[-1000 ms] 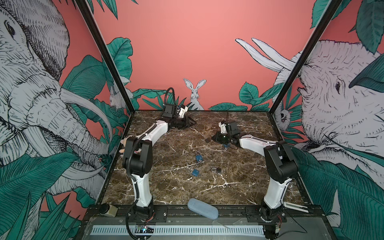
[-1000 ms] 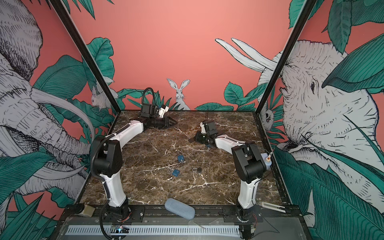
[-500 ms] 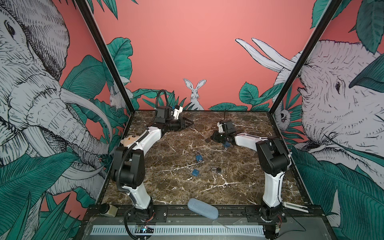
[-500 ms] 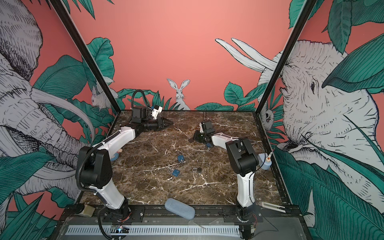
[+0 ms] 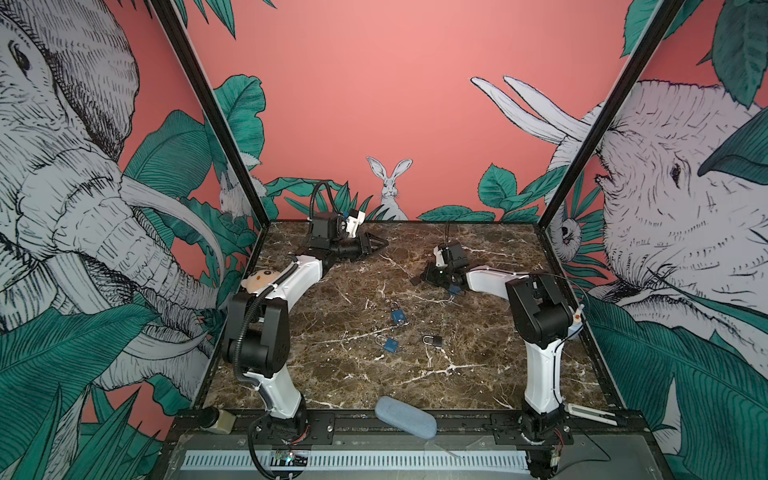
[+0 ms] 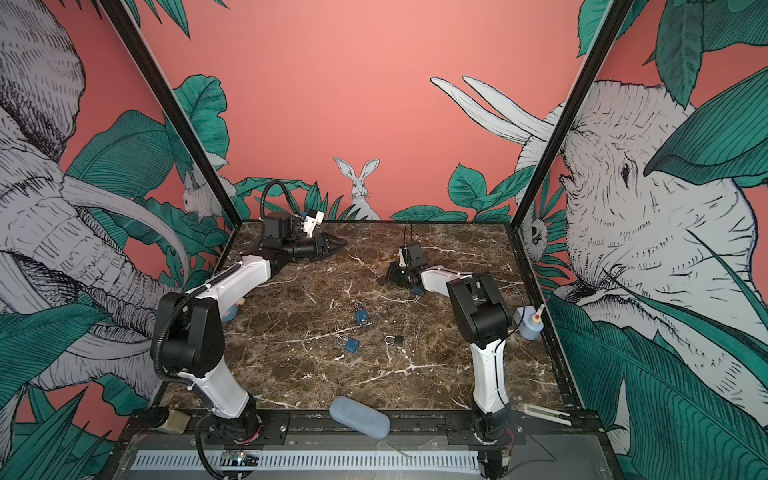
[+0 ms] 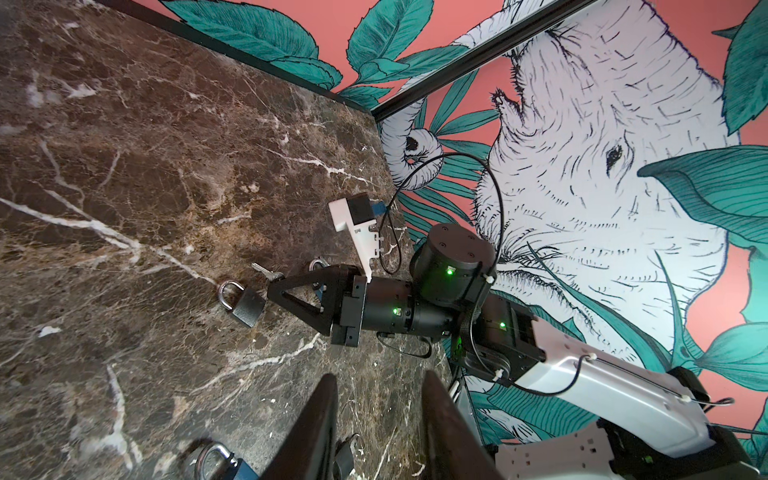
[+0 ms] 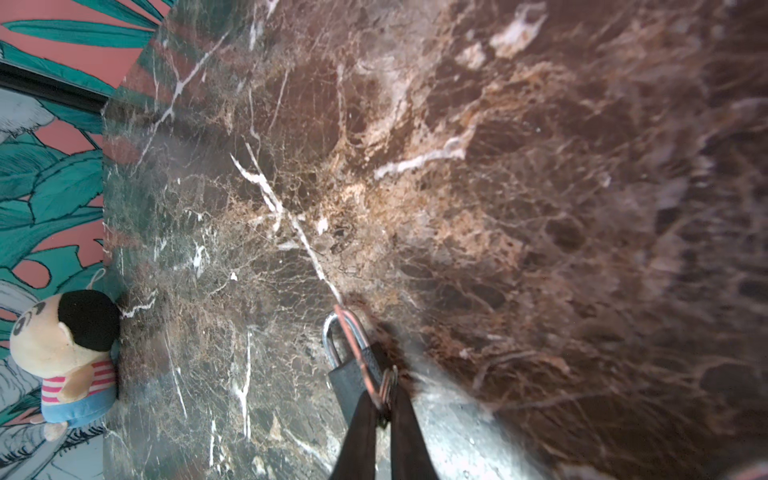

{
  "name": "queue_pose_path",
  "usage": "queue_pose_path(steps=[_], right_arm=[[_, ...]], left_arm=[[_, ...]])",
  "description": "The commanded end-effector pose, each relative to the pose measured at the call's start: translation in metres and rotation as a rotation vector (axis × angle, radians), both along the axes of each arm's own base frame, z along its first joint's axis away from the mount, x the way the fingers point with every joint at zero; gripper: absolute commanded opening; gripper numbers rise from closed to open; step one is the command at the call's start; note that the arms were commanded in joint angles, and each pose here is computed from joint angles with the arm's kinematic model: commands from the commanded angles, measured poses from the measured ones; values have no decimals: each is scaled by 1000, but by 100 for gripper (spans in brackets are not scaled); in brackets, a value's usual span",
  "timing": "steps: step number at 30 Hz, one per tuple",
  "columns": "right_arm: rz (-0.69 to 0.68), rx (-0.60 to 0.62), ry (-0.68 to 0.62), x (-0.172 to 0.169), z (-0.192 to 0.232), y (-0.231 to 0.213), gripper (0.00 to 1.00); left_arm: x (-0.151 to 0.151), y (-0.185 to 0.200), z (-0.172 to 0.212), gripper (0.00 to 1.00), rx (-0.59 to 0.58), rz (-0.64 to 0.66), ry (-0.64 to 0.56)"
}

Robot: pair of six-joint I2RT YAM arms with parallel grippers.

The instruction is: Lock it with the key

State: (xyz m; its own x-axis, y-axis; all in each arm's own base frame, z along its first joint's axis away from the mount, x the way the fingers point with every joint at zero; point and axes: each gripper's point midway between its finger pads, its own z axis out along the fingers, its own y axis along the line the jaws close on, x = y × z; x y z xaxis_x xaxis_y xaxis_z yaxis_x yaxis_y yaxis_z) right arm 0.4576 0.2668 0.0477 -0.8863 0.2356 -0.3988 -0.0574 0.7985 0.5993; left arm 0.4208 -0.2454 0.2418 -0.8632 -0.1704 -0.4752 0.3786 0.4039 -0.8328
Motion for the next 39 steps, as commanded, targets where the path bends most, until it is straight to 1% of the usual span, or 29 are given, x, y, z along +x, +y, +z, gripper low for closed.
queue_pose_path(steps=[1,9,14,17,22,25,26,28,29,30,33,36,39], right_arm=[[-2,7,-19,7,-1,5,14],[9,19,-17,6,2,7,17],[22,15,-50,0,28,4,18],[50,-25,-53,-17,38,-5,19],[122,-101,-75,-50,60,-21,21],[181,-173,-72,-80,61,-33,23],[208,-215,-70,-91,59,-37,23],[286,-304,-77,-116,57,-41,24],[339,-345,-62,-130,49,-40,27],[377,-361,-72,-144,53,-38,28],[449,-349,-16,-176,37,-36,32],[455,-322,12,-193,24,-41,35],[461,-315,17,-202,19,-45,37]], left_arm=[[-2,2,16,36,-26,-8,-41],[-2,4,17,37,-26,-7,-41],[-5,6,19,37,-10,1,-49],[-10,10,25,37,27,12,-77],[-25,19,25,38,129,43,-113],[-38,20,19,38,176,45,-117],[-42,20,15,38,197,47,-117],[-51,20,4,38,230,50,-99],[-54,20,-2,38,237,48,-87],[-58,19,-6,38,239,45,-71],[-65,18,-18,38,242,46,-29],[-67,14,-21,38,243,49,-15],[-68,7,-22,38,256,46,-17]])
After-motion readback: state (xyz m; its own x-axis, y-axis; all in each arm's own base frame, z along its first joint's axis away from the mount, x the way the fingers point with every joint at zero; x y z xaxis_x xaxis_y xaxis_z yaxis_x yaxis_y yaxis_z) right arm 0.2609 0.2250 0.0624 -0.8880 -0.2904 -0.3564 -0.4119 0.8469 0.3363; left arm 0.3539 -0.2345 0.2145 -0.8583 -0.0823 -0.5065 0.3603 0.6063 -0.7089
